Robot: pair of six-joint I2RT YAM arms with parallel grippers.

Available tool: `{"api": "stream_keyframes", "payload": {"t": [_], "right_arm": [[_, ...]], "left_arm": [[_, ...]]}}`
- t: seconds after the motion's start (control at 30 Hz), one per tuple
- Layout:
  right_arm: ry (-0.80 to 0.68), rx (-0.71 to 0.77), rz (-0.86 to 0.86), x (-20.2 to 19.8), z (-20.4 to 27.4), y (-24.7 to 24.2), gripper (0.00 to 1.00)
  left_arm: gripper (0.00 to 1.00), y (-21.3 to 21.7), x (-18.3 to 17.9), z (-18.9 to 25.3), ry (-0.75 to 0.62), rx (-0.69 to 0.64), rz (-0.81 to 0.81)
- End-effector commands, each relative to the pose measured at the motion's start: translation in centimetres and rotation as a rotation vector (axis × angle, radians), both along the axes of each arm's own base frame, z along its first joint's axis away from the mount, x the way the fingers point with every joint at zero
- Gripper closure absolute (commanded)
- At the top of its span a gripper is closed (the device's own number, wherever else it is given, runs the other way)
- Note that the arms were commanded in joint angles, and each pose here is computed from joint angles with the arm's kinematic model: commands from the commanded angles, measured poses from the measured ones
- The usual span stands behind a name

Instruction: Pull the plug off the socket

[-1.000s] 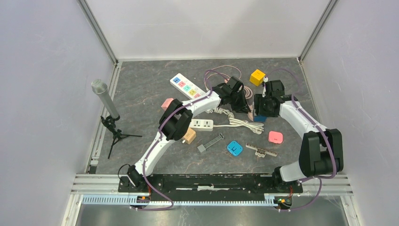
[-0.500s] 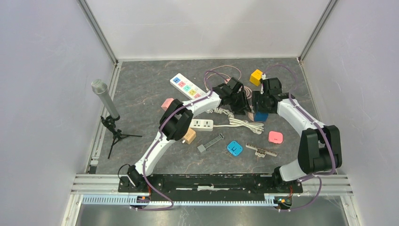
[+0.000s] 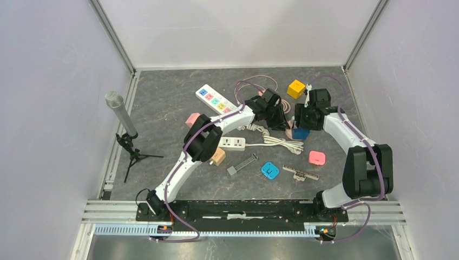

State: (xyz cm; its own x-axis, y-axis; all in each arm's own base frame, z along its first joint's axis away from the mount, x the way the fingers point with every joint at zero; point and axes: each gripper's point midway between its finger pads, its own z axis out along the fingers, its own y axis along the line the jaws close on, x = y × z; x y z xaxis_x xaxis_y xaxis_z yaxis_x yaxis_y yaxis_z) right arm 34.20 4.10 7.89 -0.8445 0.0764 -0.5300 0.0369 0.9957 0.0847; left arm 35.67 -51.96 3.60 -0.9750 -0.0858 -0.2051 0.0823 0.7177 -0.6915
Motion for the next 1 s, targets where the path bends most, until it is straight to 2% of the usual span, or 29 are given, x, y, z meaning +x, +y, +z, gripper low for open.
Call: {"api": "stream_keyframes", "payload": {"t": [0.0, 0.17, 0.33, 0.37, 0.53, 0.83, 0.9, 0.97], "right_arm": [[-0.126, 0.228, 0.062, 2.5, 3.3, 3.4, 1.0], [-0.124, 0.073, 0.106, 1.7, 2.8, 3.7, 1.0], [-0.16, -0.043, 0.095, 1.8, 3.6, 1.6, 1.0], [-0.17, -0.033, 0.096, 2.0, 4.1, 1.6, 1.0], [-0.179, 0.201, 0.093, 2.2, 4.4, 2.3, 1.0], [-0.146, 0.083, 0.166, 0.7, 2.6, 4.5, 1.0], [-0.165, 0.103, 0.176, 1.0, 3.6, 4.6, 1.0], [-0.194, 0.189, 0.168, 1.5, 5.0, 4.8, 1.0]], "left_arm": [[0.68, 3.1, -3.9, -8.1, 0.12, 0.223, -0.048], [0.72, 2.9, -3.9, -8.0, 0.121, 0.216, -0.051], [0.74, 2.9, -4.1, -8.1, 0.127, 0.22, -0.053], [0.74, 2.9, -4.1, -8.1, 0.128, 0.221, -0.052], [0.77, 2.7, -4.2, -8.1, 0.124, 0.207, -0.069], [0.79, 2.5, -4.2, -8.2, 0.132, 0.196, -0.069], [0.79, 2.6, -4.4, -8.2, 0.135, 0.197, -0.071], [0.8, 2.7, -4.5, -8.3, 0.139, 0.201, -0.071]]}}
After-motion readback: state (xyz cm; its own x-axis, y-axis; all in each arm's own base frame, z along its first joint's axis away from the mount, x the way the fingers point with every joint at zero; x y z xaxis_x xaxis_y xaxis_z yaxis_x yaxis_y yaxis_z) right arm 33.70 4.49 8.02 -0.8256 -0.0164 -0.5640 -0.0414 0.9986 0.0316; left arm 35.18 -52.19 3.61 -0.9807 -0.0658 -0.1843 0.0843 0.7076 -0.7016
